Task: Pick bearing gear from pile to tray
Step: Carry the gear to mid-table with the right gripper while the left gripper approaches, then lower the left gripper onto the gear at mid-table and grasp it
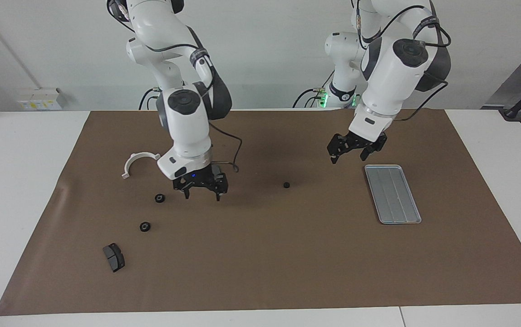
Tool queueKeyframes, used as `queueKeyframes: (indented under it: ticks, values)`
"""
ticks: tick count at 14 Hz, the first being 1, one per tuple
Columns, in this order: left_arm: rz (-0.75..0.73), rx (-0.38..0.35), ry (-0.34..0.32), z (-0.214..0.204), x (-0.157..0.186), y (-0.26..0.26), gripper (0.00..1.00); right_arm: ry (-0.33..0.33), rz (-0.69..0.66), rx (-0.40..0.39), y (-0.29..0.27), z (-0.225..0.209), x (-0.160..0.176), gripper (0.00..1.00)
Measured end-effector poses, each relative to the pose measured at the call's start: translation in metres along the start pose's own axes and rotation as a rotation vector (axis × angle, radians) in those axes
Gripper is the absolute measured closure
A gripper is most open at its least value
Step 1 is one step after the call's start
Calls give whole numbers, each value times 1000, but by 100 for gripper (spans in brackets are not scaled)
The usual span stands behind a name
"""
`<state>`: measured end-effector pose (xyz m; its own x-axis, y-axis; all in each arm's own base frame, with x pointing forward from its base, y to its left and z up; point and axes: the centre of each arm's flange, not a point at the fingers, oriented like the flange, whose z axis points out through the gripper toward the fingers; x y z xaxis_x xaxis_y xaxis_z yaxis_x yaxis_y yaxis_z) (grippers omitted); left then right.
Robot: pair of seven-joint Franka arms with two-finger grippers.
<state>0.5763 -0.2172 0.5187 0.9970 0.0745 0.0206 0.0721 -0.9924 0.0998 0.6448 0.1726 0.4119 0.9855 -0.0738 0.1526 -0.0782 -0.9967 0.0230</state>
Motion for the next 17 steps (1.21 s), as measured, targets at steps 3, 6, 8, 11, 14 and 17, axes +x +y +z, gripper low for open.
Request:
queueKeyframes:
  ticks: [3, 6, 8, 11, 14, 17]
  values:
    - [-7, 15, -29, 25, -5, 35, 0, 6, -70, -14, 76, 21, 20, 0]
    - [-36, 56, -50, 61, -5, 74, 0, -14, -127, -24, 121, 55, 26, 0]
    - [-60, 77, -57, 93, -5, 96, 0, -25, -163, -27, 143, 80, 28, 0]
    - [-92, 62, -22, 121, 0, 108, 0, -40, -187, -27, 153, 112, 28, 0]
    - [-90, 48, -3, 161, -14, 111, 0, -51, -193, -27, 154, 120, 26, 0]
    - [-91, 32, 18, 200, -39, 109, 0, -61, -181, -28, 164, 128, 22, 0]
